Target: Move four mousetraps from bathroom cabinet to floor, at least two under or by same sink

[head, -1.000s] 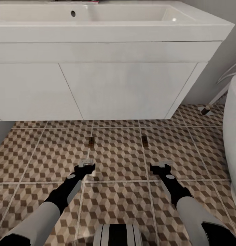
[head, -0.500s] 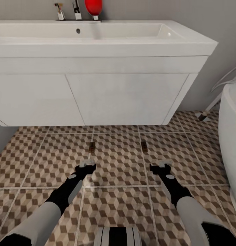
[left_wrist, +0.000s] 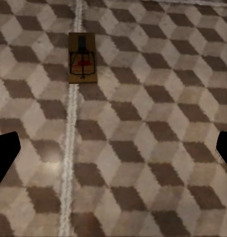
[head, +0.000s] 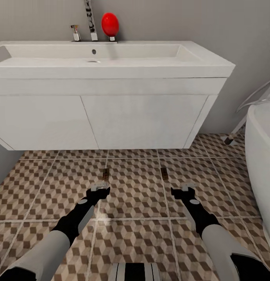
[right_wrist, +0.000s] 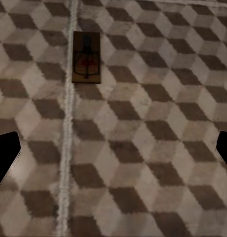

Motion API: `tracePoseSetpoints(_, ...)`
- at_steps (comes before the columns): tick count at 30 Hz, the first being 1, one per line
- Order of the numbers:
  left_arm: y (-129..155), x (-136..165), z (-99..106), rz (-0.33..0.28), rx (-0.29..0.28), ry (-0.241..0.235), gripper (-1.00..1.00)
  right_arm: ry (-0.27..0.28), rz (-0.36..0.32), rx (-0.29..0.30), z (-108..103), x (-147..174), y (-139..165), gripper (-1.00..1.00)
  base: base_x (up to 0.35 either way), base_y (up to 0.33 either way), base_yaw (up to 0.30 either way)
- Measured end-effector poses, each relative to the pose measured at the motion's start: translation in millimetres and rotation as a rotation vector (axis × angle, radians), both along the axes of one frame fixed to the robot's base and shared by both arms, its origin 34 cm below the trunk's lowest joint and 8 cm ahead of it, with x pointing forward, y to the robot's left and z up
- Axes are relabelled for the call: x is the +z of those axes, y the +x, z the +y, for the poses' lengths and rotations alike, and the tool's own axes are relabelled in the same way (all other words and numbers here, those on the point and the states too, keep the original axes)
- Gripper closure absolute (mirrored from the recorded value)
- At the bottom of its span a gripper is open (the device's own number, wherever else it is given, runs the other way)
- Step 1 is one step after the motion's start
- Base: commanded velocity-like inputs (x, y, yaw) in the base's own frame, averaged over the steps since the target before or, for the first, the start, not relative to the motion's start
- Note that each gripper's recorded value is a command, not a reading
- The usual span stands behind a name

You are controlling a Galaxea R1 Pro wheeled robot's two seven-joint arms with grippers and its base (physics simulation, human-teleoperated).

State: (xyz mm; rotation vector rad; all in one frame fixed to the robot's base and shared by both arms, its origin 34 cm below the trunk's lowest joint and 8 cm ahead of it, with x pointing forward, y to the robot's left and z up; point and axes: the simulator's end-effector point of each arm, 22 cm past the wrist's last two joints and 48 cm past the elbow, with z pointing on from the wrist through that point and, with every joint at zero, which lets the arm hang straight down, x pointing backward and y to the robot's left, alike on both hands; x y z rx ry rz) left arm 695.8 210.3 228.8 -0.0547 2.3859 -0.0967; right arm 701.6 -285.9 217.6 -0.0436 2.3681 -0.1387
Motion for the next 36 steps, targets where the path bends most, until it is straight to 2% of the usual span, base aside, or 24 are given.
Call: tracePoseSetpoints(36, 32.5, 96.5, -1.1, -0.147, 0.000, -0.001, -1.00, 0.000, -0.147, 0.000, 0.0, 97.5, 34.1, -1.00, 0.000, 0.000, 0.000)
